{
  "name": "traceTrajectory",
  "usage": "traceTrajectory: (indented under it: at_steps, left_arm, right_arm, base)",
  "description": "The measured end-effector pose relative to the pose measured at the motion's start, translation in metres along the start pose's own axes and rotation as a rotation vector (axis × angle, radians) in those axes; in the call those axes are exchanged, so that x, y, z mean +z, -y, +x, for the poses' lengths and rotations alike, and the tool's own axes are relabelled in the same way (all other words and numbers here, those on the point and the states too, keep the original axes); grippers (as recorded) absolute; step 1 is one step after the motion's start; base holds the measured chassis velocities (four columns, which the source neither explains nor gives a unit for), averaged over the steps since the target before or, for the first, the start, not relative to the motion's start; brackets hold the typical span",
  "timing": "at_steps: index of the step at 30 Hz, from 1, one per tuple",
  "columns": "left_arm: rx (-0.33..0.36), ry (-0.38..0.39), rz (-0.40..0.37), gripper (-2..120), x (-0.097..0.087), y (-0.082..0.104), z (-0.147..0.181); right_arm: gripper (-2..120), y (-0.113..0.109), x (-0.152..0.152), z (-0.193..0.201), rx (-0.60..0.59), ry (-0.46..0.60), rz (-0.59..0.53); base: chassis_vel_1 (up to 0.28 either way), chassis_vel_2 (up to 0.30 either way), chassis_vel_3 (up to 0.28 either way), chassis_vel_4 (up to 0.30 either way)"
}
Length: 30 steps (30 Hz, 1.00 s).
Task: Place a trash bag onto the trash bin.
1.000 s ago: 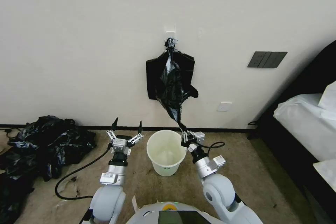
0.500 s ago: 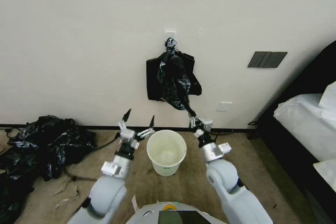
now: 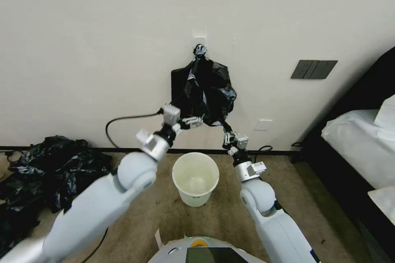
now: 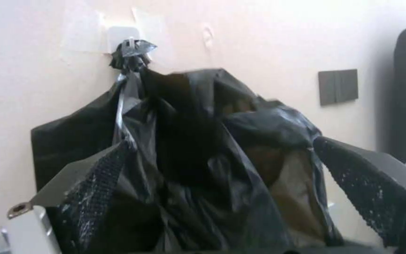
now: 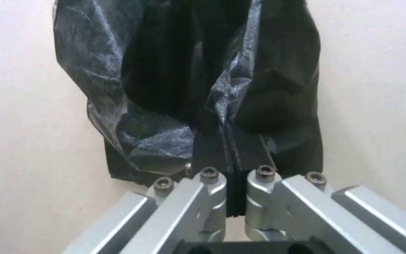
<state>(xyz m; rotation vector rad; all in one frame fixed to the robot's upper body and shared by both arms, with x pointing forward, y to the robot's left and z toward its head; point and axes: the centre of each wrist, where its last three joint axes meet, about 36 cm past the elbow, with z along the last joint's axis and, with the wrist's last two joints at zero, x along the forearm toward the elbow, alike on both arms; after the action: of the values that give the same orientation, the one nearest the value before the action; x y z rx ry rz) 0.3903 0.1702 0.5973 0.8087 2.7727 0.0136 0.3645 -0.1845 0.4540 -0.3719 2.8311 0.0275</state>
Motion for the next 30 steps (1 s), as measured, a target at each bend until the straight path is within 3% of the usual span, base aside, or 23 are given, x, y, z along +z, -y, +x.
traceTrajectory:
  at_steps: [6,11,16,27,30]
  left_arm:
    - [0.031,-0.047,0.048,100,-0.015,0.007,-0.023]
    - [0.045,-0.079,0.063,100,-0.013,0.014,-0.029]
    - [0.017,-0.093,0.075,99,-0.004,0.018,-0.042]
    - [-0.053,-0.100,0.127,64,0.009,0.025,-0.067]
    - [-0.056,-0.099,0.133,48,0.010,0.027,-0.068]
  right_arm:
    - [0,0.001,0.002,-0.002,0.004,0.001,0.001]
    - [0,0.002,0.001,-0.004,0.005,0.005,0.000]
    - [0,0.004,0.000,-0.003,0.010,0.005,-0.001]
    - [0,0.008,-0.001,0.001,0.024,0.002,-0.001]
    - [0,0.009,-0.002,0.003,0.026,0.002,-0.005]
  base:
    - [0.000,0.000,0.000,0.000]
    - [0.000,0.000,0.000,0.000]
    - [0.000,0.000,0.000,0.000]
    - [0.000,0.000,0.000,0.000]
    - [0.000,0.000,0.000,0.000]
